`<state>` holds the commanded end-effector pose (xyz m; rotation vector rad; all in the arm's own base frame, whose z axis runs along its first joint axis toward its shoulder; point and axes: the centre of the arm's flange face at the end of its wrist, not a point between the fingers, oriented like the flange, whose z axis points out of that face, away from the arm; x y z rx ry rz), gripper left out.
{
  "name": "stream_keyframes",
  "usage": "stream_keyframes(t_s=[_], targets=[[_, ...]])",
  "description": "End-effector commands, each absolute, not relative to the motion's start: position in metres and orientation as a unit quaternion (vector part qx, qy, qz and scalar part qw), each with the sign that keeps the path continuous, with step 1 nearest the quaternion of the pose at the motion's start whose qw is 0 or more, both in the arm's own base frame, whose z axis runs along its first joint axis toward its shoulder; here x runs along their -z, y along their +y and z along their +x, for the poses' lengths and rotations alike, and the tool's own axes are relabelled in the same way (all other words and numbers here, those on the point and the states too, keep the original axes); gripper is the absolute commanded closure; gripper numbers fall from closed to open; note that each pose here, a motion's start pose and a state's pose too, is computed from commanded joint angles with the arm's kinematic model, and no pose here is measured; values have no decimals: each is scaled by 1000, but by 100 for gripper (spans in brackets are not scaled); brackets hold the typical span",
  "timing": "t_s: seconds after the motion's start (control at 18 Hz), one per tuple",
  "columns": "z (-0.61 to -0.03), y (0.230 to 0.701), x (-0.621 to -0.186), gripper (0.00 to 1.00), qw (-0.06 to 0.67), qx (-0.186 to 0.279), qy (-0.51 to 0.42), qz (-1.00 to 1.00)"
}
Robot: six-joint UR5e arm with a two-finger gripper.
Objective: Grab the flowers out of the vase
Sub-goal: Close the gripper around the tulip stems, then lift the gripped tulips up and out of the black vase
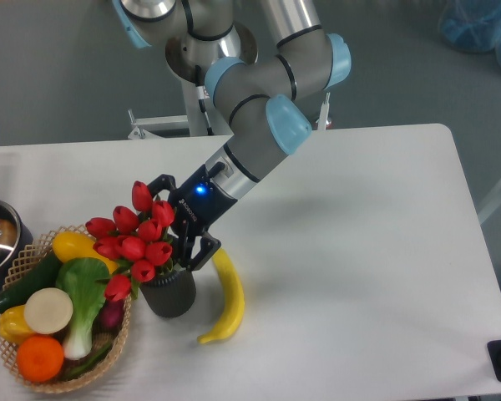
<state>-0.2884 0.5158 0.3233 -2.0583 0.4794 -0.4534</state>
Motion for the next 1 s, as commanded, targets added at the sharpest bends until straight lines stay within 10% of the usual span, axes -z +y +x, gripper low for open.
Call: stream_keyframes(t_s=[0.28,1.0], targets=[[-289,516,-322,35,470,186,196,-840],[-294,512,-324,52,482,189,190,-834]])
